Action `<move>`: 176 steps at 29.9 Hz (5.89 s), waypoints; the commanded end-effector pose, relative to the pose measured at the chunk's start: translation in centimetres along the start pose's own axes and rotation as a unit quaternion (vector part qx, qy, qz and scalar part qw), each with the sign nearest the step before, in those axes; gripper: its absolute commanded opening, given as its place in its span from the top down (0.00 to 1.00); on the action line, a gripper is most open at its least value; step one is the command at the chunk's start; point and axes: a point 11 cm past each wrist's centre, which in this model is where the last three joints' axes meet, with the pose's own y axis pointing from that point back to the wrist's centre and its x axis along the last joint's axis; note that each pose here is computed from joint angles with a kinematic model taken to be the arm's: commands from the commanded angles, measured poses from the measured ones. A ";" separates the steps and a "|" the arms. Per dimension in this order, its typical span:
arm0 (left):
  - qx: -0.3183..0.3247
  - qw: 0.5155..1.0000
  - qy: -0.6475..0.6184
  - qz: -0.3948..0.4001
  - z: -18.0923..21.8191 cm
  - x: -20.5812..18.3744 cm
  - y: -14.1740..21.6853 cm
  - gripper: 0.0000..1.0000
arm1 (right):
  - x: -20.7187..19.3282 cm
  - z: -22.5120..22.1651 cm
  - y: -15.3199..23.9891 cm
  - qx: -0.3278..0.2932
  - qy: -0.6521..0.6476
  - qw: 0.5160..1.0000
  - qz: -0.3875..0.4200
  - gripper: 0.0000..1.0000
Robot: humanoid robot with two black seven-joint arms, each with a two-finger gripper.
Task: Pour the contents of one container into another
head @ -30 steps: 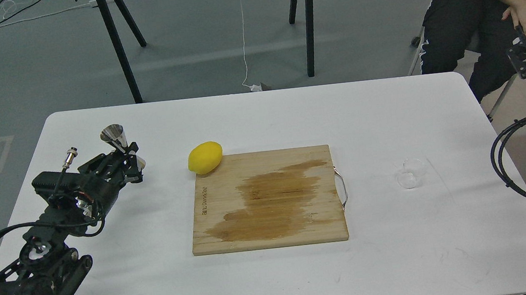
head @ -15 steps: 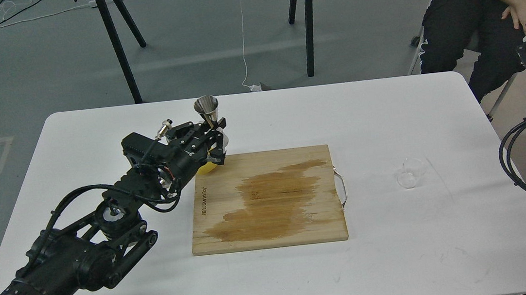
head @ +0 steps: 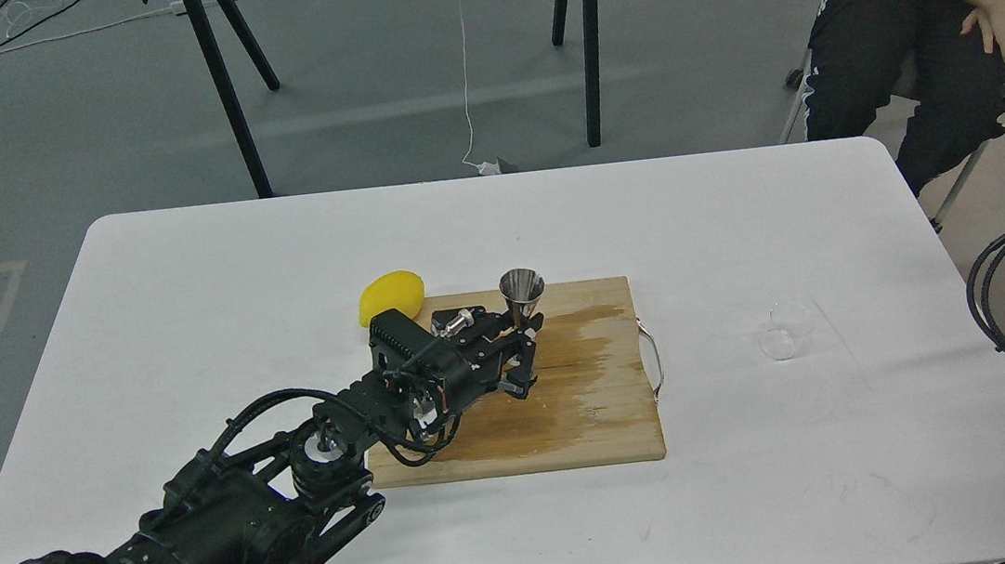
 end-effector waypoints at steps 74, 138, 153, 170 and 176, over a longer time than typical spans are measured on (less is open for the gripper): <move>0.068 0.940 0.231 0.242 -9.1 21.3 0.2 0.02 | 0.4 -5.8 0.4 0.000 0.063 0.998 0.008 0.00; -0.125 0.363 0.818 0.428 -24.9 21.6 11.8 0.00 | 2.3 23.4 18.7 -0.277 -0.232 0.898 0.250 0.00; -0.125 0.366 0.817 0.428 -25.0 21.9 12.0 0.00 | 2.3 25.8 16.5 -0.273 -0.246 0.893 0.261 0.14; -0.124 0.369 0.811 0.436 -25.6 22.2 12.7 0.00 | 0.7 26.2 16.1 -0.286 -0.252 0.896 0.226 0.59; -0.122 0.370 0.811 0.437 -25.6 22.2 12.8 0.00 | -4.4 24.0 12.6 -0.303 -0.221 0.917 0.137 0.60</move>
